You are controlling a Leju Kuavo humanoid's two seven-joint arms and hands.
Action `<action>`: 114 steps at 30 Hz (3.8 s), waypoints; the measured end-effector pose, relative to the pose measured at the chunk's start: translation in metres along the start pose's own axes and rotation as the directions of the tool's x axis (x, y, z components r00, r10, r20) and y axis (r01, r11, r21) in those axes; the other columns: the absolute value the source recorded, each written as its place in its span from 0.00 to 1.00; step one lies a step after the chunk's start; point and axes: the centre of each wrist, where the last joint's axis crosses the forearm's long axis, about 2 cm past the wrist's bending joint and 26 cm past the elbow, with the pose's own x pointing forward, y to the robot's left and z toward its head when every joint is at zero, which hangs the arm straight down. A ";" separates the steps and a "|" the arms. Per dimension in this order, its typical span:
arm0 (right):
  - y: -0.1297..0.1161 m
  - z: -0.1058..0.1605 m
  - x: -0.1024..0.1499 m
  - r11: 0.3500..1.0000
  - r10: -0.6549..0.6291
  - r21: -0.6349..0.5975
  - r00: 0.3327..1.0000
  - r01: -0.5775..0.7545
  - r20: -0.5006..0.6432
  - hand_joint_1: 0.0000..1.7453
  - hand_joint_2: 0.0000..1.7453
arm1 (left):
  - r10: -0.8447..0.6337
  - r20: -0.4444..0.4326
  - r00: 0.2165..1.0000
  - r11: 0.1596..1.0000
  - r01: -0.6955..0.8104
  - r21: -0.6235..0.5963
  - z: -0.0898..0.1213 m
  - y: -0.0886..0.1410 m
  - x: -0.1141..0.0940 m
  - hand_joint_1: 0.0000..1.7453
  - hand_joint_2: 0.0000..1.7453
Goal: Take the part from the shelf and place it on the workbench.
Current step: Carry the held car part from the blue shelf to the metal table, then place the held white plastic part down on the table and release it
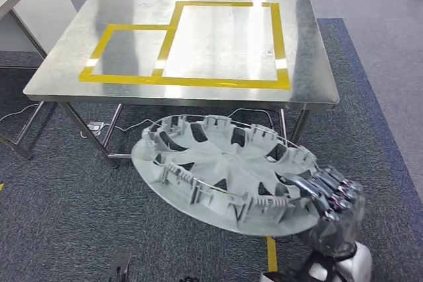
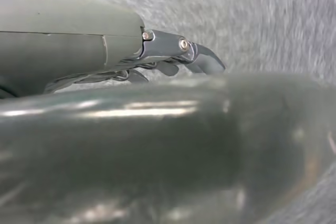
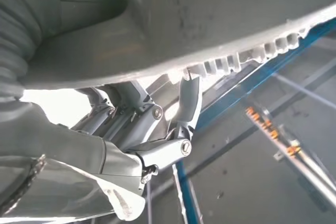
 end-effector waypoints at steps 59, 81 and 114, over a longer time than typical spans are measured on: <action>0.074 -0.055 0.017 0.996 -0.021 0.093 0.976 0.001 0.215 1.00 1.00 | 0.180 0.060 0.982 0.983 -0.181 0.012 -0.007 -0.029 0.090 0.00 0.00; 0.086 -0.058 -0.008 0.957 0.156 0.201 0.954 -0.211 0.257 1.00 1.00 | 0.166 0.063 0.984 0.986 -0.167 0.001 -0.006 -0.031 0.092 0.00 0.00; 0.068 0.015 -0.132 0.693 0.536 0.563 0.844 -0.450 0.014 1.00 1.00 | 0.176 0.070 0.982 0.984 -0.173 -0.043 -0.006 -0.030 0.092 0.00 0.00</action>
